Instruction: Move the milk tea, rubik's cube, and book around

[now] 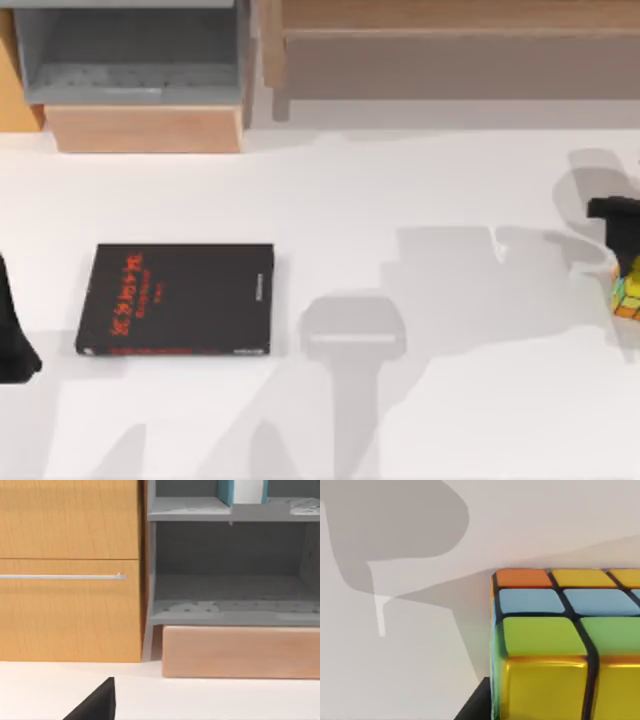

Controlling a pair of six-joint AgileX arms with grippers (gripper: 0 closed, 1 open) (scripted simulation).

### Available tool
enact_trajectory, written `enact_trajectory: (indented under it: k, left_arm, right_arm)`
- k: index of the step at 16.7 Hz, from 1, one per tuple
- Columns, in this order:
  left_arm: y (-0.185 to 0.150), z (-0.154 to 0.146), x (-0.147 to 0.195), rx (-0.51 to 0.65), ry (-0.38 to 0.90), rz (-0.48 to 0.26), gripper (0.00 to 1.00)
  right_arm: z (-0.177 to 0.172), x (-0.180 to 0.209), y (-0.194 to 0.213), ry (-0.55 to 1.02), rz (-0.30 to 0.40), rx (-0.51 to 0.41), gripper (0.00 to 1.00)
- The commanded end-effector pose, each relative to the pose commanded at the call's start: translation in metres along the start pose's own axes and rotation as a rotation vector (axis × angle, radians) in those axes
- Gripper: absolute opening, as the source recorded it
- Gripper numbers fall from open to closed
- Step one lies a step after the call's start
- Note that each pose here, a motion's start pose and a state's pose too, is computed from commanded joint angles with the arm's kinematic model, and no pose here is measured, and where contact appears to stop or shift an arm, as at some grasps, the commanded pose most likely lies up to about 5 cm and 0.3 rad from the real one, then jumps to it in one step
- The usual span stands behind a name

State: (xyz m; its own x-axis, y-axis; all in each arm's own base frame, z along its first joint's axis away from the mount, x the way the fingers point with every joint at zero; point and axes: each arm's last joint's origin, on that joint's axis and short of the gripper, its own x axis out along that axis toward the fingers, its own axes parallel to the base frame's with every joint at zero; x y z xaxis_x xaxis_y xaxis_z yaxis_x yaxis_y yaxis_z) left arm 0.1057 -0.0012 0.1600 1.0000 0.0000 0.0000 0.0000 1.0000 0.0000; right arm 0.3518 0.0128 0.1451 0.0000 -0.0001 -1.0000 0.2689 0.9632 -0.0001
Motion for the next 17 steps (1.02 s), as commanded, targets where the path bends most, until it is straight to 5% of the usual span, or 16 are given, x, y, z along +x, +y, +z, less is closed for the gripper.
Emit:
enact_trajectory:
  k: [5, 17]
  left_arm:
    - [0.000, 0.000, 0.000, 0.000, 0.000, 0.000, 1.00]
    - [0.000, 0.000, 0.000, 0.000, 0.000, 0.000, 1.00]
  right_arm:
    - [0.000, 0.000, 0.000, 0.000, 0.000, 0.000, 0.00]
    - [0.000, -0.014, 0.000, -0.001, 0.000, 0.001, 0.00]
